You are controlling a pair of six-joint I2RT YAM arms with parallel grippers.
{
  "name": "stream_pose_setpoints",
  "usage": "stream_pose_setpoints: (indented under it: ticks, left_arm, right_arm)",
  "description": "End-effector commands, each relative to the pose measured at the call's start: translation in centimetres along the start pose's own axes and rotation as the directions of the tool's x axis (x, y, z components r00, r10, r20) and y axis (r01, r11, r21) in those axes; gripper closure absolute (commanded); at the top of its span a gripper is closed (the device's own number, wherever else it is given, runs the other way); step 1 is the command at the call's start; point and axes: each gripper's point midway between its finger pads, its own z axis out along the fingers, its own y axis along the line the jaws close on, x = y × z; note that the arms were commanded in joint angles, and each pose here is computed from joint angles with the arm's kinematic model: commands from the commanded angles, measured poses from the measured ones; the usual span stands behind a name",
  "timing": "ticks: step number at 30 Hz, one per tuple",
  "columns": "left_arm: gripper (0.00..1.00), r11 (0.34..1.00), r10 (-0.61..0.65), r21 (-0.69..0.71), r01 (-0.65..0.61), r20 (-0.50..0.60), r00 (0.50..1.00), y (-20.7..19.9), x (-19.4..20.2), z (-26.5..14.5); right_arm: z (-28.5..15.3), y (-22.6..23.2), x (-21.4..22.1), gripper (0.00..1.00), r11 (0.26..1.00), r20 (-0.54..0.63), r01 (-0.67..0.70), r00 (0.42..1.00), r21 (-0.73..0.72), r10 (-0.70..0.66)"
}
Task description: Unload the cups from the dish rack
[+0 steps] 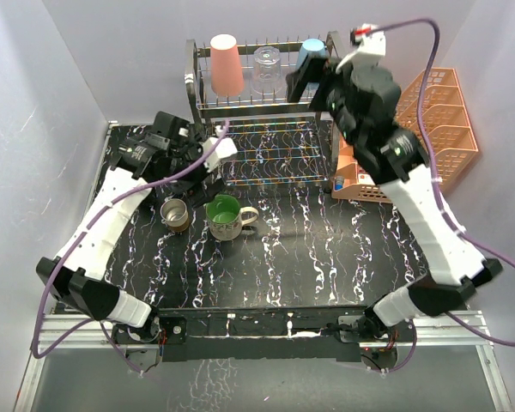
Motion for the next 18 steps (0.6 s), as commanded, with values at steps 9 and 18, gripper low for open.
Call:
stream_pose_setpoints:
  ticks: [9, 18]
  left_arm:
    - [0.03, 0.95, -0.278, -0.154, 0.272, -0.023, 0.96, 0.9, 2.7, -2.4]
    - [0.03, 0.94, -0.314, -0.148, 0.308, -0.017, 0.949, 0.3, 2.9, -2.6]
  right_arm:
    - [11.0, -5.9, -5.2, 0.02, 0.981, 0.084, 0.169, 0.981, 0.092, -0.177]
    - [15.4, -8.7, -4.3, 0.03, 0.97, 0.111, 0.203, 0.97, 0.134, -0.218]
